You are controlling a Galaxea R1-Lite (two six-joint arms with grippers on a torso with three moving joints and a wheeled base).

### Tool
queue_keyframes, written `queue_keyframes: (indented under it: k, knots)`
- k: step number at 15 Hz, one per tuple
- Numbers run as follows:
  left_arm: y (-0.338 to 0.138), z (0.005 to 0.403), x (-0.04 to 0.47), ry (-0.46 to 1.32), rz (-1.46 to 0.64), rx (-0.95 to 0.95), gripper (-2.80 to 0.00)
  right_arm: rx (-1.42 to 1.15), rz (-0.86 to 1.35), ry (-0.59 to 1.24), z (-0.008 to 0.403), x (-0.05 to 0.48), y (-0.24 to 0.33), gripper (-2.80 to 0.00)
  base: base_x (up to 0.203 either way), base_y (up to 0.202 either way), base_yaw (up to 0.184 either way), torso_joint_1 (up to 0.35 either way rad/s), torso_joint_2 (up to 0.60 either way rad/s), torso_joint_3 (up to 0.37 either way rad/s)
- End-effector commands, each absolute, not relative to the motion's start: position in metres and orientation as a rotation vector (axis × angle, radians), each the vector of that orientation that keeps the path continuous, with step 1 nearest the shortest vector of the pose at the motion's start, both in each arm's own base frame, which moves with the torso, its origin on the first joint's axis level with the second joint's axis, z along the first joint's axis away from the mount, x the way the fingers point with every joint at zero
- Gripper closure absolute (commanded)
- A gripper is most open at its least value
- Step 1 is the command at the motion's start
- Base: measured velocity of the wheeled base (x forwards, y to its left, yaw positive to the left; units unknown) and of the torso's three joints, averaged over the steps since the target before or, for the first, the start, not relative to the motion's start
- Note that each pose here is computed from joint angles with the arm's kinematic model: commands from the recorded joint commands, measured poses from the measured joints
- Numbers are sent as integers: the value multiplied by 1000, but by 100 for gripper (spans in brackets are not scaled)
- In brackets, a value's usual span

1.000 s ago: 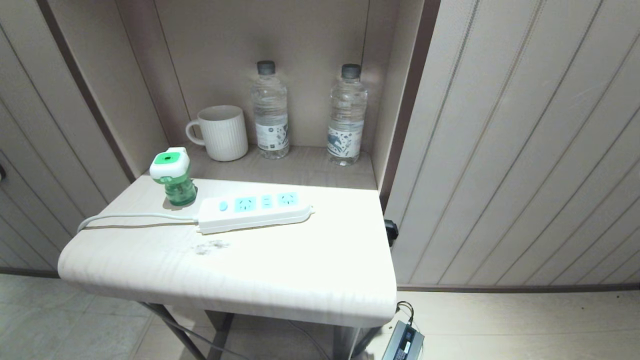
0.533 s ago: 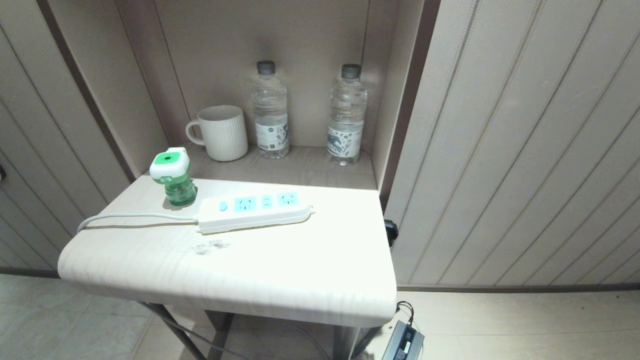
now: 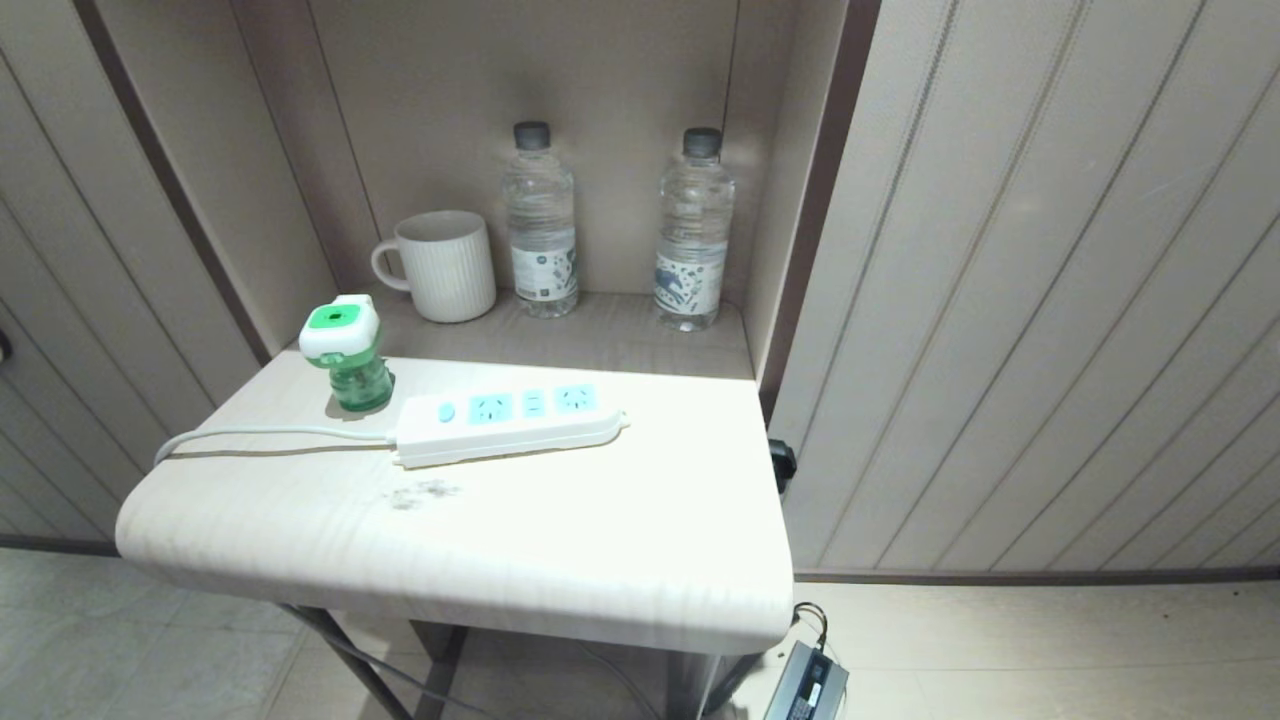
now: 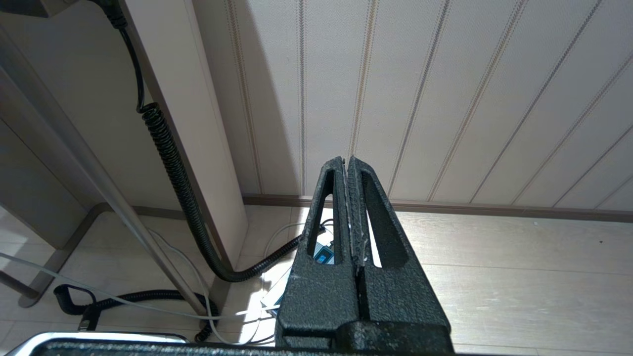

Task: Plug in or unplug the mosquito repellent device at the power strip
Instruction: Pick up the mosquito repellent liquid

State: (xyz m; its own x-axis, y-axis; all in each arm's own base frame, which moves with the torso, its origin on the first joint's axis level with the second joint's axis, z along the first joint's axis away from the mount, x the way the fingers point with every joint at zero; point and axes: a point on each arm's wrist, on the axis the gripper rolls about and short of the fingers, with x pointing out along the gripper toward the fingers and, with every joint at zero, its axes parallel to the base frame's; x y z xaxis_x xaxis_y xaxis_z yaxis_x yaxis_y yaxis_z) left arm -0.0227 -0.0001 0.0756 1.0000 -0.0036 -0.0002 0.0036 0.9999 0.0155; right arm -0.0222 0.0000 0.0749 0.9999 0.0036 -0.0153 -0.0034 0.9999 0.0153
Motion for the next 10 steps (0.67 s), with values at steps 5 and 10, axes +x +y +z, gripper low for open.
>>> queue_keyframes:
  k: [5,10]
  knots:
    - [0,76,-23,-2,-6,18,0,15,3,17,75,-22,0,0,0,0,0,0,0,0]
    - [0,75,-23,8,-6,15,0,15,3,17,75,-22,0,0,0,0,0,0,0,0]
